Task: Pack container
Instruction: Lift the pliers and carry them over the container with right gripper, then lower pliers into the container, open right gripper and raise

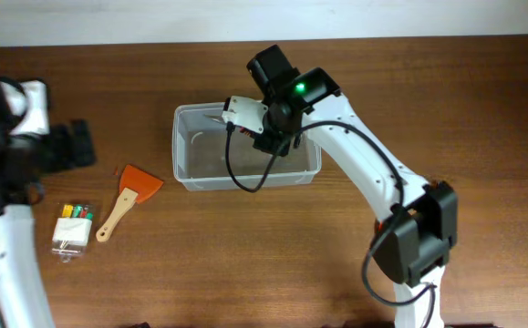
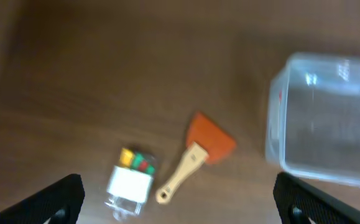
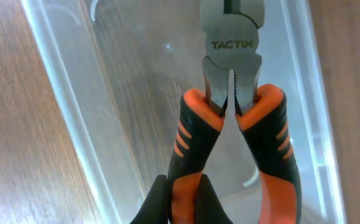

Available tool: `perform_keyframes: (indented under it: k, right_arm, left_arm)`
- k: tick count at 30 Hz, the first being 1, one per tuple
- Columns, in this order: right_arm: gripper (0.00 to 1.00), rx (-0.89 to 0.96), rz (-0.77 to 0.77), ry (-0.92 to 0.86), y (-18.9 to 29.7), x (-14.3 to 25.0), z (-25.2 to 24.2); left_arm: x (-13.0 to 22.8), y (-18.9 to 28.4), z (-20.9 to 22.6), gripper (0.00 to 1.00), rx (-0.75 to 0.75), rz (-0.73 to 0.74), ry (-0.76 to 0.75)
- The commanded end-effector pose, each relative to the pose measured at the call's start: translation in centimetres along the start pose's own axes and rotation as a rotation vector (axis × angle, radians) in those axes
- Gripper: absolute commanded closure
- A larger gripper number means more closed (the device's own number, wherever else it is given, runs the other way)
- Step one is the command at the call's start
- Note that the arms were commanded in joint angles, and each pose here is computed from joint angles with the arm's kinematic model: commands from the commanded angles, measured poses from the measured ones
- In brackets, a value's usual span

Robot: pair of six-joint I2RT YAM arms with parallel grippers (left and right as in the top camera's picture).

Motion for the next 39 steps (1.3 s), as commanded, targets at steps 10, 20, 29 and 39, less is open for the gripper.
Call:
perform_keyframes:
  k: [10,20,29,39]
  right_arm:
    - [0.96,-0.163,0.052,-0.006,-8.0,1.2,0.3]
    - [0.60,-0.207,0.098,-0.021,-10.4,2.2,0.6]
    - [0.34,-0.059,0.030,-0.151,-2.9,0.9,-2.0]
    - [0.01,0.436,-0.098,-0.790,19.7,8.7,-6.9]
  left_arm:
    - [-2.0,3.1,1.2,0.01,-0.037,-0.072,0.020]
    - [-1.8,3.1,1.2,0.01,-0.036,-0.062,0.021]
    - [-1.8,3.1,1.2,0.01,-0.036,-0.062,0.021]
    - [-1.6,3.0,1.1,0.01,-0.034,-0.049,0.021]
Point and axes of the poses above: each gripper's point midway between its finger pads, its own y axis back along the fingers, its own z axis along the line the jaws close on, x = y × z, the point moved 7 cm from there along y, back along the fingers, and after that the axes turned 2 degrees about -y, right-handed, at the moved point
